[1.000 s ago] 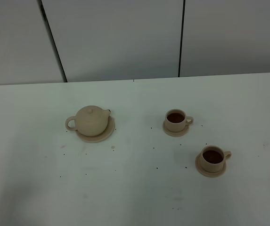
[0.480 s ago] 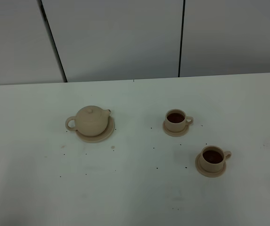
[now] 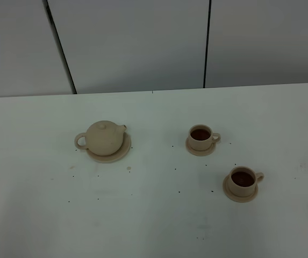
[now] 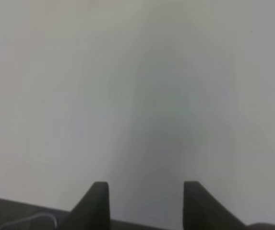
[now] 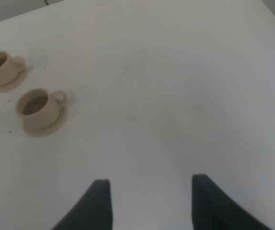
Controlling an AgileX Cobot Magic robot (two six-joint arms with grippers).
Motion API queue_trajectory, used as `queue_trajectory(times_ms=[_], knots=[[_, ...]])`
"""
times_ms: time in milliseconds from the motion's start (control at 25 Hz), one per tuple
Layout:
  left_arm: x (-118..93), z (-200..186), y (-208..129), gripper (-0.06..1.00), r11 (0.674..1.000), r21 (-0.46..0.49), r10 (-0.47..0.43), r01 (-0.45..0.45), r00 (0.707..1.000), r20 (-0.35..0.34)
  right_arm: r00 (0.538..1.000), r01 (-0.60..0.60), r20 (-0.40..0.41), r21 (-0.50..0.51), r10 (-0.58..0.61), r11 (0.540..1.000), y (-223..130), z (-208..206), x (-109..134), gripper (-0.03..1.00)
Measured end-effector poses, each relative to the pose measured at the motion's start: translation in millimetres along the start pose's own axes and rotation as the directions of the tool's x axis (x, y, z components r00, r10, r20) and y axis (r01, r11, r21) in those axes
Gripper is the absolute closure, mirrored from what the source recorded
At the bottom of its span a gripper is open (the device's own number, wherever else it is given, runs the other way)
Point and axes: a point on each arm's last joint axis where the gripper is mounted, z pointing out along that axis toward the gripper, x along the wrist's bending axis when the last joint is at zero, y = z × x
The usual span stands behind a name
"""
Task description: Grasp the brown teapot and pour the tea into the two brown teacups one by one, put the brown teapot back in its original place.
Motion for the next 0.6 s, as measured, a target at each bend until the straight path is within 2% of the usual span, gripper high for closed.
queue_trajectory(times_ms=[280, 600], knots=[[1.4, -12.2, -9.7, 0.52, 0.995, -0.101, -0.005, 0.006, 1.000, 0.005, 1.000, 0.000, 0.000, 0.000, 0.000, 1.000, 0.0, 0.0, 0.0, 0.59], [3.7, -29.7, -31.6, 0.52, 0.960, -0.278, 0.008, -0.005, 1.000, 0.010, 1.000, 0.000, 0.000, 0.000, 0.000, 1.000, 0.0, 0.0, 0.0, 0.59]])
